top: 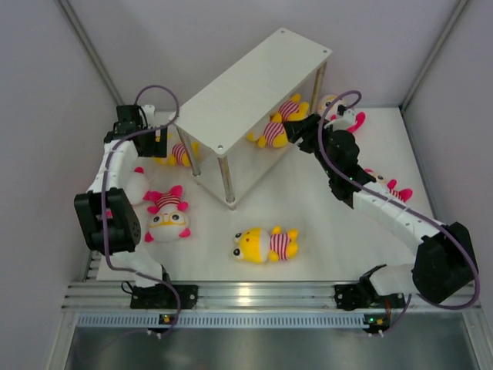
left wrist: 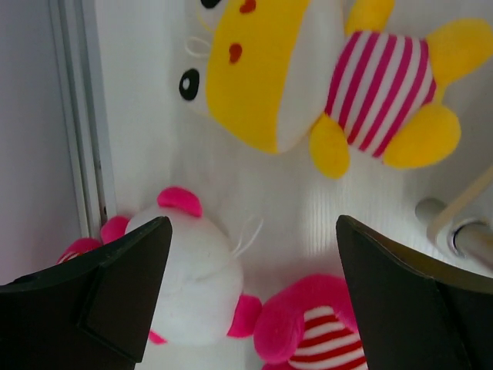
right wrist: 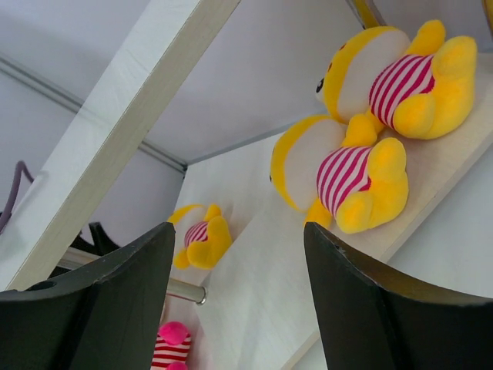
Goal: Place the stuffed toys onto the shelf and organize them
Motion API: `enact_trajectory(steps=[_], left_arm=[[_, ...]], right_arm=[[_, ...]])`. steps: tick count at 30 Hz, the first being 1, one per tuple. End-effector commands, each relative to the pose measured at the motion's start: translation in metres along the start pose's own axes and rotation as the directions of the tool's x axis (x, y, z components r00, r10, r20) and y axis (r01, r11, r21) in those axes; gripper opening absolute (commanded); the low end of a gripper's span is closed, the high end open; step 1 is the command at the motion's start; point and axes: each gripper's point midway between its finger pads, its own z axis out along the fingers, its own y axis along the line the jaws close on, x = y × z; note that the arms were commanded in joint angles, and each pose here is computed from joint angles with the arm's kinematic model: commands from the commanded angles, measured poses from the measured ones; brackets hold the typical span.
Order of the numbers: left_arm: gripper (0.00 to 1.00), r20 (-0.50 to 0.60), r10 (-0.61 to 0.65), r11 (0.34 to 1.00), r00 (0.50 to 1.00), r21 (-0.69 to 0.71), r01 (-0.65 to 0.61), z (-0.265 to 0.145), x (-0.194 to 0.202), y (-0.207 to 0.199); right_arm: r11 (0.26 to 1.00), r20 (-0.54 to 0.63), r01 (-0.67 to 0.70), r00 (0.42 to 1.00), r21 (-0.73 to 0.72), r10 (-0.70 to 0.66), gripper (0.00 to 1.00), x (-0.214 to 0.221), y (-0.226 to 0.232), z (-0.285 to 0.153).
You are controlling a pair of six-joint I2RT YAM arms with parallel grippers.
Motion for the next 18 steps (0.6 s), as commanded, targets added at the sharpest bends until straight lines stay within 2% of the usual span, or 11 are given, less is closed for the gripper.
enact_trajectory(steps=[1,2,7,8,13,14,18], left_arm=[[0.94,0.135,-0.075,0.997,0.988,0.011,0.074,0.021,-0.055,0.003],[0.95,0.110,-0.089,0.996,0.990,0.007,0.088,0.037,-0.053,0.005],[0.96,0.186,-0.122,0.992,0.975,-0.013,0.127,0.044,-0.091,0.011],[0.96,0.185,-0.133,0.988,0.974,-0.049,0.144,0.044,-0.092,0.016],[0.94,0.190,-0.174,0.982,0.966,-0.037,0.184,0.045,-0.090,0.013],[0.94,0.204,-0.171,0.982,0.964,-0.047,0.184,0.045,-0.093,0.013],[0.93,0.207,-0.021,0.981,0.978,-0.183,0.060,0.050,-0.089,0.016]], right_arm=[[0.997,0.020,0.074,0.997,-0.020,-0.074,0.68,-0.008,0.008,-0.012],[0.996,0.026,0.087,0.996,-0.022,-0.086,0.69,-0.012,0.009,-0.013],[0.992,0.028,0.122,0.992,-0.017,-0.121,0.69,-0.015,0.009,-0.018],[0.992,0.031,0.124,0.992,-0.018,-0.124,0.69,-0.016,0.010,-0.019],[0.990,0.046,0.140,0.989,-0.020,-0.139,0.69,-0.020,0.010,-0.022],[0.989,0.046,0.148,0.988,-0.020,-0.147,0.69,-0.020,0.010,-0.022],[0.987,0.046,0.162,0.986,-0.017,-0.161,0.69,-0.021,0.010,-0.021]])
